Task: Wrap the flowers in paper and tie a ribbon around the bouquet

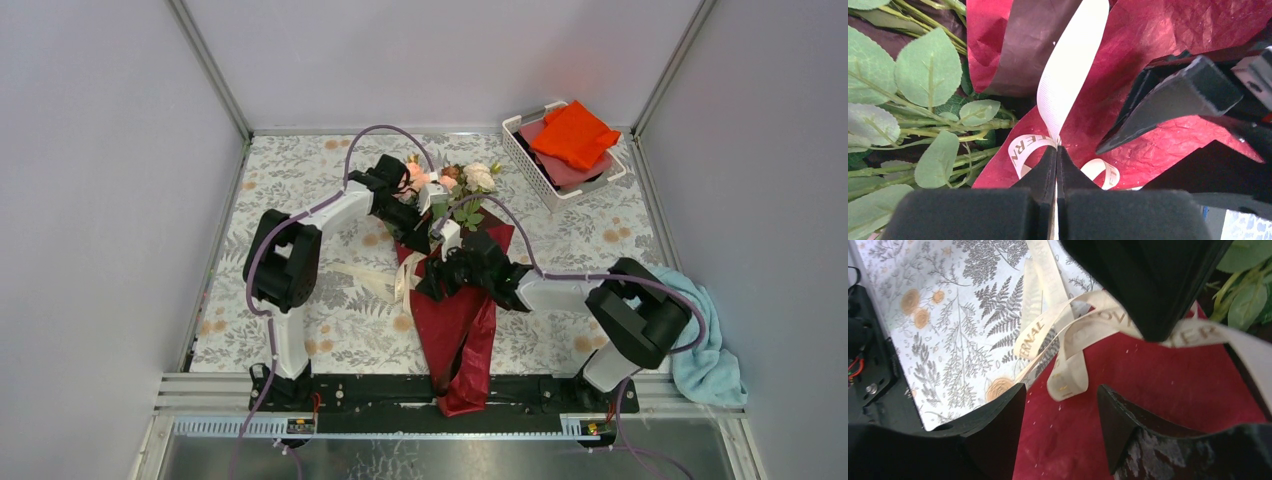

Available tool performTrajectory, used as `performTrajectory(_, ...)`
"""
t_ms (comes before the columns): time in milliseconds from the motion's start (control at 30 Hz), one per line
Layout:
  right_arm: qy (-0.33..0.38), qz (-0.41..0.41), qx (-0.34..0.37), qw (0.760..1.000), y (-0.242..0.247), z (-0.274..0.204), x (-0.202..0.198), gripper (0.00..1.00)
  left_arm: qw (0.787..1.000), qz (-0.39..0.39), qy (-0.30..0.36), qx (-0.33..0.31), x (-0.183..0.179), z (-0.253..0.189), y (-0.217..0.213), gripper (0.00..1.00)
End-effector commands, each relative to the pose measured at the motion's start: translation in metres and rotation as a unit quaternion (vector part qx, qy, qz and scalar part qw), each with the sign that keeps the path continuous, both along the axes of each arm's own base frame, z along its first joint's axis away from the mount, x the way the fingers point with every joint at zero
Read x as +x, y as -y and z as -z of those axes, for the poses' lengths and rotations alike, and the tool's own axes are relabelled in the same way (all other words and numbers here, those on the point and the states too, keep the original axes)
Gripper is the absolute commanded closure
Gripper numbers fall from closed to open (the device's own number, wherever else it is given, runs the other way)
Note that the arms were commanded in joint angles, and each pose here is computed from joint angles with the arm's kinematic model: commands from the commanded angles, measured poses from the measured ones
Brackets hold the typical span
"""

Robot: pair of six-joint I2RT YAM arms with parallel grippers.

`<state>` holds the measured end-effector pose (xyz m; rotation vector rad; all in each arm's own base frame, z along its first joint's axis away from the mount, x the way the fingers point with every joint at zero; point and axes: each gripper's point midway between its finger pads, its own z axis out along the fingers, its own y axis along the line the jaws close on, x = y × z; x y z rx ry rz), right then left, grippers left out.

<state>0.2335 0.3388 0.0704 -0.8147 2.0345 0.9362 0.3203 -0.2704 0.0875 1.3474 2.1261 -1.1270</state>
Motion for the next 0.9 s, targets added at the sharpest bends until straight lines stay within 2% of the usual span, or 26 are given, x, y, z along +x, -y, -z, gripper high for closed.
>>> performTrajectory(0,0.039,-0.009,-0.002,0.999,-0.018,-0.007,0.022,0.41,1.0,-0.003,0.01,-0.009,0.002,-0.002,-0.001,1.0)
performTrajectory(133,0.031,-0.012,-0.008,0.999,-0.018,0.003,0.021,0.5,1.0,-0.002,0.013,-0.009,0.001,-0.003,-0.003,1.0)
performTrajectory(300,0.026,-0.021,-0.01,0.999,-0.023,0.013,0.019,0.47,1.0,-0.003,0.007,-0.01,0.002,-0.001,-0.002,1.0)
performTrajectory(367,0.025,-0.025,-0.012,0.999,-0.025,0.018,0.018,0.5,1.0,-0.004,0.006,-0.012,0.003,-0.001,-0.002,1.0)
performTrajectory(433,0.022,-0.026,-0.016,0.999,-0.025,0.022,0.018,0.61,1.0,-0.007,0.006,-0.013,0.004,-0.001,-0.002,1.0)
performTrajectory(500,0.016,-0.022,-0.02,0.999,-0.023,0.026,0.017,0.82,1.0,-0.009,0.008,-0.012,0.005,-0.002,-0.002,1.0)
performTrajectory(567,0.006,-0.016,-0.022,1.0,-0.02,0.027,0.014,0.98,1.0,-0.011,0.01,-0.009,0.005,-0.001,-0.004,1.0)
performTrajectory(633,0.002,-0.004,-0.023,1.0,-0.014,0.026,0.013,1.0,1.0,-0.012,0.016,-0.003,0.006,0.0,-0.006,1.0)
performTrajectory(667,0.001,0.005,-0.023,1.0,-0.01,0.025,0.013,1.0,1.0,-0.014,0.018,0.002,0.006,0.0,-0.008,0.93)
performTrajectory(733,-0.005,0.026,-0.02,0.999,-0.001,0.022,0.015,1.0,0.999,-0.019,0.031,0.016,0.007,-0.003,-0.013,0.57)
performTrajectory(767,-0.012,0.037,-0.019,0.999,0.004,0.021,0.017,1.0,0.999,-0.017,0.041,0.025,0.007,-0.007,-0.017,0.44)
performTrajectory(833,-0.019,0.048,-0.022,0.998,0.012,0.022,0.015,1.0,0.996,-0.025,0.068,0.05,0.007,-0.017,-0.028,0.29)
performTrajectory(867,-0.021,0.052,-0.025,0.998,0.016,0.024,0.014,1.0,0.994,-0.03,0.082,0.061,0.007,-0.025,-0.034,0.25)
